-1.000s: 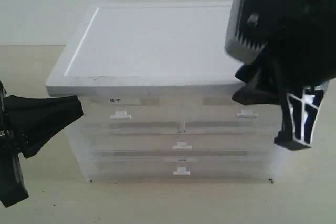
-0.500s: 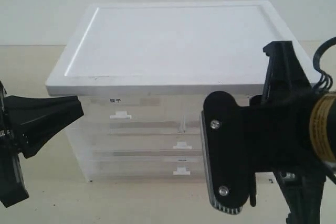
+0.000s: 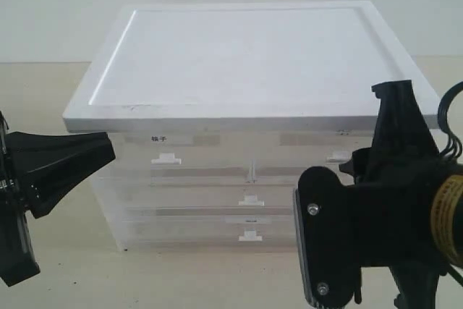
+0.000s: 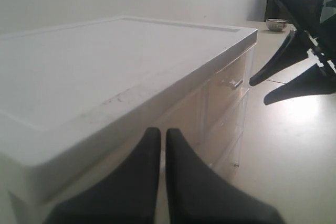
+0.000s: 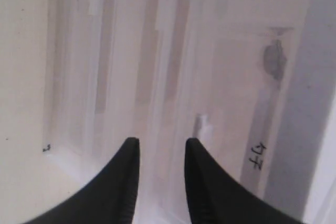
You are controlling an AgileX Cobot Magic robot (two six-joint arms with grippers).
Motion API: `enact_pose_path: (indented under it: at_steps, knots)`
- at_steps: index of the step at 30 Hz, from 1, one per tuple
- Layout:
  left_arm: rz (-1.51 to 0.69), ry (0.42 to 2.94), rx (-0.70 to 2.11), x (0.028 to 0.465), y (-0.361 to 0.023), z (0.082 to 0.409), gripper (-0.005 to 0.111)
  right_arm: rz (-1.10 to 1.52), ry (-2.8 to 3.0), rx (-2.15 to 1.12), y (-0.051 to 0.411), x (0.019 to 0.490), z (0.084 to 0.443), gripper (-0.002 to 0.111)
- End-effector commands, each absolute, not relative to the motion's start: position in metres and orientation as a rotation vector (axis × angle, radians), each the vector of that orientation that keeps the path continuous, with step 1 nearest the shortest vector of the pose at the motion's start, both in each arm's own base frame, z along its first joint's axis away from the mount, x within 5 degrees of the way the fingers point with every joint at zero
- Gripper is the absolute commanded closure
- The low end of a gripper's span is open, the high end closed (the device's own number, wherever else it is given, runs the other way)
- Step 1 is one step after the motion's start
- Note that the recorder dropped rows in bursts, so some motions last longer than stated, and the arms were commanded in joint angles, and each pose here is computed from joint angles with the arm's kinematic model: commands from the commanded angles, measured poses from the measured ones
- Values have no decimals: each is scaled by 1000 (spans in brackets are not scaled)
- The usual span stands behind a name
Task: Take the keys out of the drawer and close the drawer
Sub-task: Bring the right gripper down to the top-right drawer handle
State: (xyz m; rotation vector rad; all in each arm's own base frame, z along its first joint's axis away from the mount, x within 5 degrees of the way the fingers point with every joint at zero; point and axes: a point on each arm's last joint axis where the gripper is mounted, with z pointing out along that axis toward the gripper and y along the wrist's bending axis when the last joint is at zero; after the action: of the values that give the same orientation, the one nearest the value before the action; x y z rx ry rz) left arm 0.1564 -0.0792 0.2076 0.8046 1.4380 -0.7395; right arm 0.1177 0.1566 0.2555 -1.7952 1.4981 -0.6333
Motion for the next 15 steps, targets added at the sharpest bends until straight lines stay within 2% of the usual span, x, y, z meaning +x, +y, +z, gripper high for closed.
enact_pose_path:
  at_steps: [1, 15]
  knots:
    - [-750, 1430, 812, 156, -80, 208, 102, -643, 1490, -1733, 156, 120, 260, 82]
    - [-753, 1429, 828, 155, -81, 207, 102, -618, 1518, -1637, 159, 122, 260, 82]
